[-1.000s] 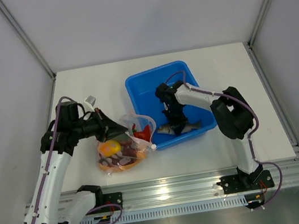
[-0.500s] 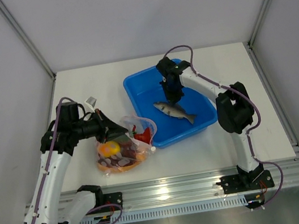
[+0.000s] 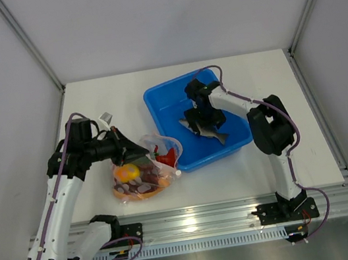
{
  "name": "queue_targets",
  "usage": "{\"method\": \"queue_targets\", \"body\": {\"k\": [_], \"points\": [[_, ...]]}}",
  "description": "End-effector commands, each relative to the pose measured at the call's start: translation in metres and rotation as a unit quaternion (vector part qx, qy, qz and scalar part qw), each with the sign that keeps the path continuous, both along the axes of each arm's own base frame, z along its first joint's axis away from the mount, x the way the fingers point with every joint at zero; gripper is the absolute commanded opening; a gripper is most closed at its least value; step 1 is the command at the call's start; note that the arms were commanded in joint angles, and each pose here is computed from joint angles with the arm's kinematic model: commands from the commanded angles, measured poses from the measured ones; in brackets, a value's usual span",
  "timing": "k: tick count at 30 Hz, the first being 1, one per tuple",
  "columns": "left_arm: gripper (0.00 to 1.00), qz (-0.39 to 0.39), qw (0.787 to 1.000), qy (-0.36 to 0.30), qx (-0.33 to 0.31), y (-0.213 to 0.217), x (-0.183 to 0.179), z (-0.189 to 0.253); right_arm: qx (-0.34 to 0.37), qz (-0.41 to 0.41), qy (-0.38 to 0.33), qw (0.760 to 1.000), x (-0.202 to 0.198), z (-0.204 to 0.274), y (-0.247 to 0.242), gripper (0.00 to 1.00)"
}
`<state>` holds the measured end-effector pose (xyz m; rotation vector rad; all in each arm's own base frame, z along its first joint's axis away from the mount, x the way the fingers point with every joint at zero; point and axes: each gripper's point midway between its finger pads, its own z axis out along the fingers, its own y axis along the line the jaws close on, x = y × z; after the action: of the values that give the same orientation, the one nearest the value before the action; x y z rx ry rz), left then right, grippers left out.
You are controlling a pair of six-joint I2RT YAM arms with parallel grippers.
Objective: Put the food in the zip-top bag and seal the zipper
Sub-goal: Pick up the fake fish from the bin.
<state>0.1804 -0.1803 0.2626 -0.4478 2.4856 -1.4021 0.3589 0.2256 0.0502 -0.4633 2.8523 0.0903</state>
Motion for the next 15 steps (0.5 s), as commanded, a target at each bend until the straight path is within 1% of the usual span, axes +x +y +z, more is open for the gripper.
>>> {"method": "queue_targets", "body": {"k": [1, 6, 9, 10, 12, 13, 14, 15], "points": [[0.01, -0.005, 1.0, -0.019, -0.011, -0.001, -0.001, 0.008, -0.027, 0.015, -0.013, 0.999, -0.002, -0.007, -0.011, 0.92], [0.0, -0.007, 1.0, -0.016, -0.011, -0.002, 0.0, 0.007, -0.052, 0.011, -0.006, 0.999, -0.005, -0.022, -0.021, 0.9], [0.01, -0.008, 1.0, -0.015, -0.014, -0.003, 0.001, 0.008, -0.064, 0.004, -0.005, 0.998, -0.006, -0.031, -0.024, 0.85], [0.0, -0.008, 1.0, -0.015, -0.014, -0.003, 0.001, 0.008, -0.067, 0.003, -0.012, 0.998, -0.003, -0.034, -0.024, 0.8], [0.01, -0.008, 1.0, -0.015, -0.013, -0.003, 0.001, 0.008, -0.068, 0.006, -0.014, 0.998, -0.003, -0.037, -0.023, 0.74], [0.01, -0.009, 1.0, -0.016, -0.013, -0.002, 0.001, 0.009, -0.068, 0.005, -0.014, 0.998, -0.003, -0.041, -0.024, 0.67], [0.0, -0.009, 1.0, -0.015, -0.012, -0.002, 0.0, 0.009, -0.067, 0.007, -0.016, 0.998, -0.003, -0.041, -0.023, 0.65], [0.0, -0.01, 1.0, -0.015, -0.011, -0.002, 0.0, 0.008, -0.064, 0.008, -0.014, 0.998, -0.004, -0.042, -0.022, 0.6]]}}
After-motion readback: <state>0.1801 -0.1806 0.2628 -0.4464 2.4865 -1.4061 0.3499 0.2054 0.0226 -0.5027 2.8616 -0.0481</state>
